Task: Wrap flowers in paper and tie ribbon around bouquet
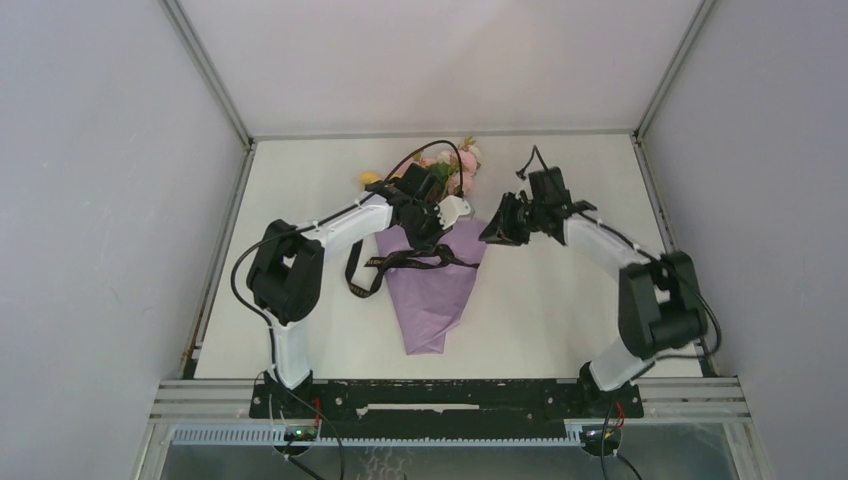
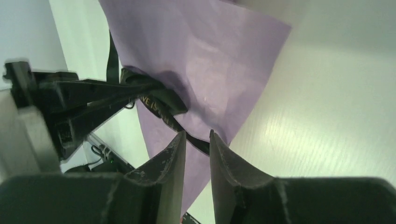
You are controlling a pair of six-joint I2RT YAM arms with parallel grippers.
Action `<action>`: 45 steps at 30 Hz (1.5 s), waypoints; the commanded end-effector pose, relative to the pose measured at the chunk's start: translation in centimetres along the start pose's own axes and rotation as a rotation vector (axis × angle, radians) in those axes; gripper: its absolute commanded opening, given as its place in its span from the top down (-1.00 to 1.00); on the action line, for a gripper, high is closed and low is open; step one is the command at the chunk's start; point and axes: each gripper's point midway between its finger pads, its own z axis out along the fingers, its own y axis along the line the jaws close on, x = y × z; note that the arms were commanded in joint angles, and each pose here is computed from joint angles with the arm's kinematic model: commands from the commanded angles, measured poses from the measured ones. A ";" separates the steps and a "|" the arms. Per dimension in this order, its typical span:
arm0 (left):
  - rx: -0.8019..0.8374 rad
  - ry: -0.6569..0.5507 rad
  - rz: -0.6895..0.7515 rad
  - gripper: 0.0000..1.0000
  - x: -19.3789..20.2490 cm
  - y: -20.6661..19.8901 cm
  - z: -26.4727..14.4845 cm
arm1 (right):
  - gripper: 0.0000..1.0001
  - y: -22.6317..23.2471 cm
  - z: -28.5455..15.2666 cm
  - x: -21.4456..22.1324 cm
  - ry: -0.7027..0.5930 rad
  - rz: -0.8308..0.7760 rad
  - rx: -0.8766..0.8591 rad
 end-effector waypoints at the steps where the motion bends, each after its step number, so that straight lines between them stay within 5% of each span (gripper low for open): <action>1: -0.006 -0.092 -0.019 1.00 -2.8 0.6 -0.9 | 0.30 3.2 -1.1 0.0 -0.305 0.088 -0.089; 9: 0.025 -0.109 -0.039 1.00 -3.0 0.2 -0.7 | 0.12 7.6 1.8 4.4 -0.409 0.044 -0.143; 16: 0.030 -0.107 -0.051 1.00 -2.9 0.1 -0.6 | -0.05 5.9 5.4 4.4 -0.402 0.114 -0.090; 29: 0.044 -0.112 -0.054 1.00 -2.9 -0.2 -0.7 | -0.02 3.1 8.5 3.9 -0.420 0.106 0.099; 33: 0.042 -0.112 -0.053 1.00 -3.0 -0.2 -0.8 | 0.20 2.9 9.5 4.0 -0.392 0.091 0.111; 38: 0.045 -0.111 -0.064 1.00 -2.9 0.1 -1.3 | 1.00 2.9 9.2 4.5 -0.342 0.033 0.097; 39: 0.045 -0.107 -0.070 0.93 -2.9 0.1 -1.5 | 1.00 3.3 9.0 4.7 -0.325 0.006 0.081; 43: 0.056 -0.055 -0.085 -0.20 -2.1 0.1 -4.7 | 1.00 5.7 8.3 6.1 -0.212 -0.099 -0.070; 45: 0.055 -0.029 -0.097 -0.33 -0.3 0.0 -7.1 | 1.00 6.7 7.5 6.2 -0.176 -0.118 -0.138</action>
